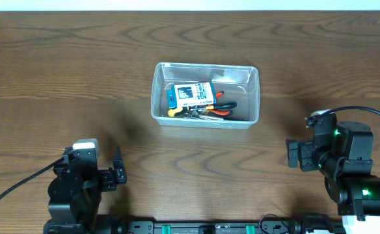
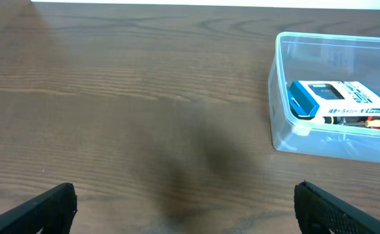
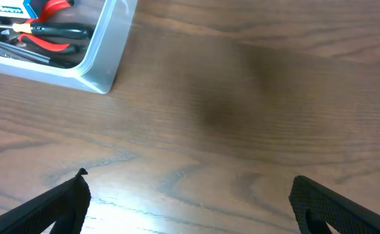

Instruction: Pack container

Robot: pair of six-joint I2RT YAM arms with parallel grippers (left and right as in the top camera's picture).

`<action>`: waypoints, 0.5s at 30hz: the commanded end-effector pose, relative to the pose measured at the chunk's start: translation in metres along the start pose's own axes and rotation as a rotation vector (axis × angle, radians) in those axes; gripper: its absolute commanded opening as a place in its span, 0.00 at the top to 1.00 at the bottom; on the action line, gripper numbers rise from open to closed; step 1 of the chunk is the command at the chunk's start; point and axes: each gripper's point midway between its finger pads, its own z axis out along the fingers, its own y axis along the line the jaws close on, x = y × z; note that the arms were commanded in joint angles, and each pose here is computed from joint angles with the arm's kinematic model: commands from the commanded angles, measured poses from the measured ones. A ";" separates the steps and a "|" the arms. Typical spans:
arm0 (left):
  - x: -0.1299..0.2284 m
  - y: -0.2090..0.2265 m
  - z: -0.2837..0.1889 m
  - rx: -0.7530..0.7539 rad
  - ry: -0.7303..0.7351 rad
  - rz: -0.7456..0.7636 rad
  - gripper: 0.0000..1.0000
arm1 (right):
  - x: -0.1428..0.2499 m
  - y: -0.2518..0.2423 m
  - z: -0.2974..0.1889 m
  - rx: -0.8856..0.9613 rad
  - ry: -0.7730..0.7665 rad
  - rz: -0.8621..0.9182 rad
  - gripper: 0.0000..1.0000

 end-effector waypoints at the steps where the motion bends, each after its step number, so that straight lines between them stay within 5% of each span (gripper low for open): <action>1: -0.002 -0.002 -0.001 0.010 -0.012 -0.015 0.02 | 0.002 0.001 0.001 -0.001 0.006 0.010 0.01; 9: -0.002 -0.002 -0.001 0.010 -0.012 -0.014 0.02 | -0.001 -0.004 -0.006 0.033 -0.025 -0.010 0.01; 15: -0.002 -0.002 -0.001 0.010 -0.012 -0.014 0.02 | -0.017 0.010 -0.047 -0.009 -0.294 -0.019 0.01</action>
